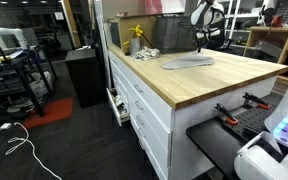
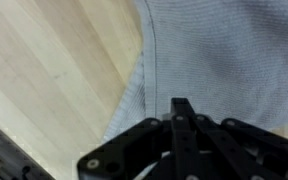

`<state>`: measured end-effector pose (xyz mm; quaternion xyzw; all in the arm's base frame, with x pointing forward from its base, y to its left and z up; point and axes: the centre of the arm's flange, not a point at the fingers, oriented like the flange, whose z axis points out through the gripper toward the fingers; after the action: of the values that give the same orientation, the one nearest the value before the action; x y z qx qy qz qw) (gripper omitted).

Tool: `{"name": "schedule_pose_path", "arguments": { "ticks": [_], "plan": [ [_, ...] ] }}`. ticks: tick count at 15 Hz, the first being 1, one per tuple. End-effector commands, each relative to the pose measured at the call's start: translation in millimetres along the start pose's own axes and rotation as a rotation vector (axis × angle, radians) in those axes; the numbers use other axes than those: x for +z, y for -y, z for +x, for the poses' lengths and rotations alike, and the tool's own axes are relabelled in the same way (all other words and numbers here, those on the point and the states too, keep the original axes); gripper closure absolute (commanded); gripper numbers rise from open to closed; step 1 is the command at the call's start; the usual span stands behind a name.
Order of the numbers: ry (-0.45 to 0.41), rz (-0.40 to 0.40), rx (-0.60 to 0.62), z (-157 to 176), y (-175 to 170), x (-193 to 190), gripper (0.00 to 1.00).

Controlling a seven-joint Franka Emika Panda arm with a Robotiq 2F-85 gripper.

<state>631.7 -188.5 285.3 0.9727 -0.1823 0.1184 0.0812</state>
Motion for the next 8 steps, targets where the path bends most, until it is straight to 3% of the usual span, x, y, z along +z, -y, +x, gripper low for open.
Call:
{"name": "schedule_pose_path", "arguments": {
  "ticks": [1,5,8],
  "plan": [
    [-0.037,0.057,-0.191,-31,-15,-18,1.0],
    [0.021,0.101,-0.36,-57,-14,-36,1.0],
    [0.067,0.083,-0.368,-69,-21,-54,1.0]
  ]
}}
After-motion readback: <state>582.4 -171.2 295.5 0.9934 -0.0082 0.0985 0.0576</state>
